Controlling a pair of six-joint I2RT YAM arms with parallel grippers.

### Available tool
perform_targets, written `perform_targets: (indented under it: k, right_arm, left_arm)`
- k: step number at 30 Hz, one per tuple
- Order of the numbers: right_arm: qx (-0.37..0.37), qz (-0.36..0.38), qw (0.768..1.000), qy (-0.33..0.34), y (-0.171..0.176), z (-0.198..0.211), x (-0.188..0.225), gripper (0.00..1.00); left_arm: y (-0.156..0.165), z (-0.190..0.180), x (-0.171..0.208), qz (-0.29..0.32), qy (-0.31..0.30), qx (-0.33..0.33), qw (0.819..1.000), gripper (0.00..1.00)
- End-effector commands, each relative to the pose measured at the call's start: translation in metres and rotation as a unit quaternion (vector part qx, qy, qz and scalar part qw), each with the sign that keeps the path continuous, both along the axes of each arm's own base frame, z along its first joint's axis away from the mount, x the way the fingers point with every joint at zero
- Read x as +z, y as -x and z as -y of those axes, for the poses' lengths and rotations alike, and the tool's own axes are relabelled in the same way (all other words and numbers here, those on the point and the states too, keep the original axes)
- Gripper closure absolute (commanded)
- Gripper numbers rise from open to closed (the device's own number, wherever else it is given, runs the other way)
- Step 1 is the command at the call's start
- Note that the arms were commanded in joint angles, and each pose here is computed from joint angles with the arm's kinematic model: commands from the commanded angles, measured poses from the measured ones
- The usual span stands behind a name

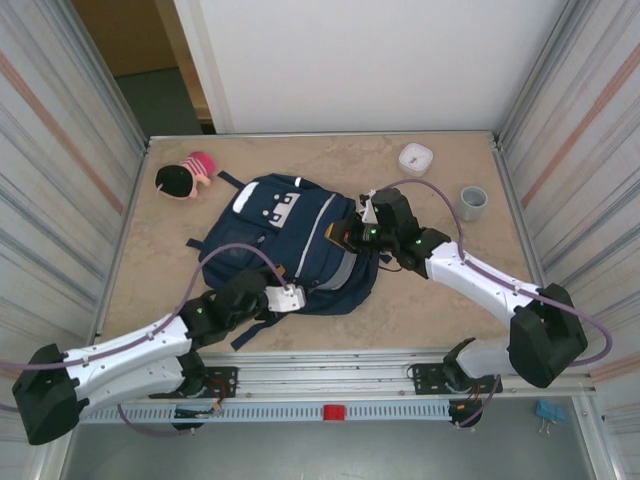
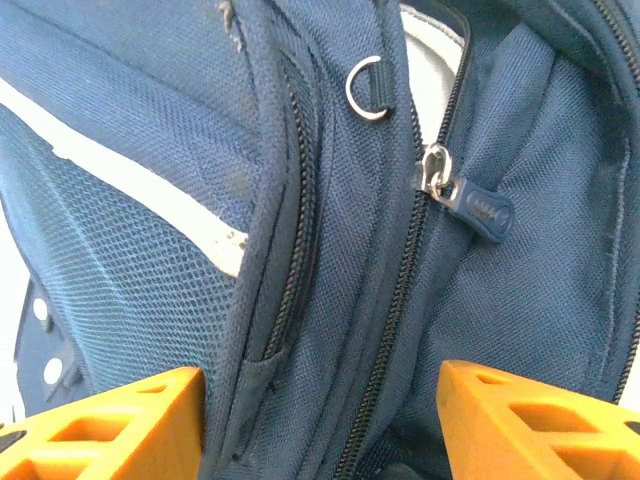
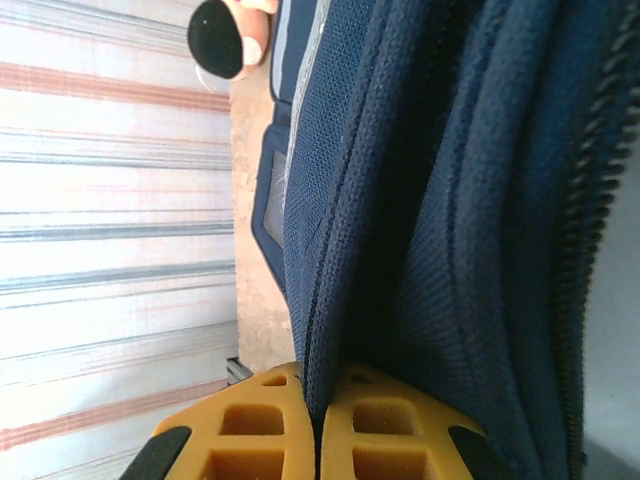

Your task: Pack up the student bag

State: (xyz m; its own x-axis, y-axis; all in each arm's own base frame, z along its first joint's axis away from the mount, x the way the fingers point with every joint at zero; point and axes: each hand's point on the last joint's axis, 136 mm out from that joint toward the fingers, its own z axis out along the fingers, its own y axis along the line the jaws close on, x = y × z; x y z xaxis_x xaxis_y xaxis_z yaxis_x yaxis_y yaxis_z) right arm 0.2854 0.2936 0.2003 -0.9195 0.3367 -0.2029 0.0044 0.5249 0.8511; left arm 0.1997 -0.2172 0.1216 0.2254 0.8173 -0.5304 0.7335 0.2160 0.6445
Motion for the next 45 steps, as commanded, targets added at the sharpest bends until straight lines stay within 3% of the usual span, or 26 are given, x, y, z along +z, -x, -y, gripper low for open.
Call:
perform_targets:
  k: [1, 18, 23, 28, 35, 38, 42, 45]
  right_arm:
    - [0.0, 0.031, 0.999, -0.042, -0.013, -0.006, 0.04, 1.0]
    - [0.02, 0.026, 0.998, -0.05, -0.017, -0.011, 0.044, 1.0]
    - [0.024, 0.026, 0.998, -0.055, -0.016, -0.011, 0.046, 1.0]
    - [0.03, 0.028, 0.997, -0.06, -0.012, -0.011, 0.05, 1.0]
    - [0.041, 0.033, 0.997, -0.065, -0.007, -0.012, 0.05, 1.0]
    - [0.046, 0.034, 0.996, -0.068, -0.005, -0.012, 0.052, 1.0]
    - [0.039, 0.037, 0.997, -0.063, -0.005, -0.007, 0.051, 1.0]
    - [0.037, 0.033, 0.997, -0.061, -0.006, -0.005, 0.047, 1.0]
  left_arm:
    - [0.007, 0.01, 0.006, 0.022, 0.028, -0.039, 0.999, 0.41]
    - [0.028, 0.015, -0.017, -0.004, 0.069, -0.077, 0.995, 0.43]
    - [0.017, 0.009, -0.013, 0.022, 0.074, -0.048, 0.996, 0.44]
    - [0.012, 0.015, 0.008, 0.067, 0.12, -0.051, 0.989, 0.42]
    - [-0.011, 0.008, -0.003, 0.068, 0.092, 0.002, 0.993, 0.45]
    - [-0.02, 0.008, -0.001, 0.079, 0.095, 0.02, 0.992, 0.58]
    - [-0.025, 0.01, 0.001, 0.08, 0.098, 0.031, 0.991, 0.85]
    - [-0.019, 0.015, 0.002, 0.058, 0.104, 0.018, 0.993, 0.97]
